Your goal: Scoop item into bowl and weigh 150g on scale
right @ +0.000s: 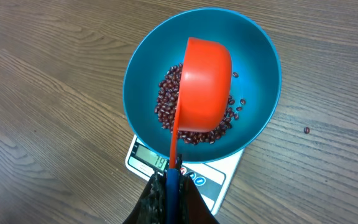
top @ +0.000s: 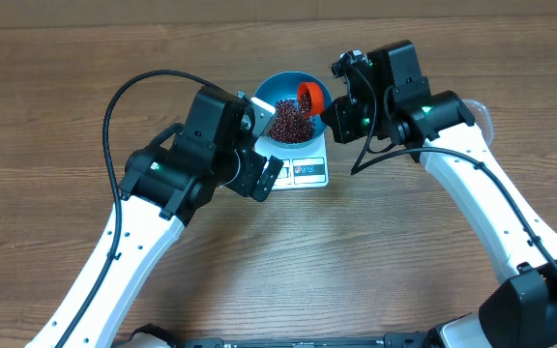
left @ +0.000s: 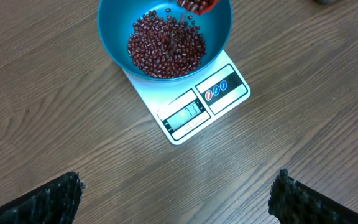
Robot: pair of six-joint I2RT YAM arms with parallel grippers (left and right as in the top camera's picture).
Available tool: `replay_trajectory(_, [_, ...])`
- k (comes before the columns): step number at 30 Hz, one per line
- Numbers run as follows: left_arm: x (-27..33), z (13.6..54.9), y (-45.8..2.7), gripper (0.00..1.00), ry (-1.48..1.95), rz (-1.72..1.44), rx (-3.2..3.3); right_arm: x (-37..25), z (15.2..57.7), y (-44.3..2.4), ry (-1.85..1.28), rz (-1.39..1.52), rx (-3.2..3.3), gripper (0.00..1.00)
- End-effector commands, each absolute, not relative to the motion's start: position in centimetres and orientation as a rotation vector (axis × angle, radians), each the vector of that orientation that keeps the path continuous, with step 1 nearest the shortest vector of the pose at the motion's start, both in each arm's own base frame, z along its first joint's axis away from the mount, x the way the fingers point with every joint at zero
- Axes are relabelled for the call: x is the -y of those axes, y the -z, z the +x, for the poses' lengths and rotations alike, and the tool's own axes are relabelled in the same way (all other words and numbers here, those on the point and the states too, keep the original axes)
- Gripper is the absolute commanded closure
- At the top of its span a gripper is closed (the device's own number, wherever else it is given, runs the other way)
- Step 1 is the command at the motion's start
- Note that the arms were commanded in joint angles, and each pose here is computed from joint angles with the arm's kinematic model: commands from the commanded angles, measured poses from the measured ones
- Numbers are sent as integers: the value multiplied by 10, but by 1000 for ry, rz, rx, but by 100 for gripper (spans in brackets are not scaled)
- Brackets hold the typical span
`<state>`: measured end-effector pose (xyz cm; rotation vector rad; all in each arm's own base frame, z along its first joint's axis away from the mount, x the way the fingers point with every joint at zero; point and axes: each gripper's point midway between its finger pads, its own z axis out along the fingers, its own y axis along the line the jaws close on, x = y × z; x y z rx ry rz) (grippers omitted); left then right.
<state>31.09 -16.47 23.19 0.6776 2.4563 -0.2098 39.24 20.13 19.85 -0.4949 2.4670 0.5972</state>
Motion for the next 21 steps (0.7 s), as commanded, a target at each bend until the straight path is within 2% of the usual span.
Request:
replay_trajectory(1, [163, 310, -233, 0, 219, 657, -2458, -203, 396, -221, -584, -508, -2403, 96])
replay_trajectory(11, [163, 310, -233, 0, 219, 657, -2458, -203, 396, -221, -580, -510, -2402, 96])
replay_trajectory(21, [163, 310, -233, 0, 219, 657, -2458, -209, 395, -216, -437, -549, -2397, 96])
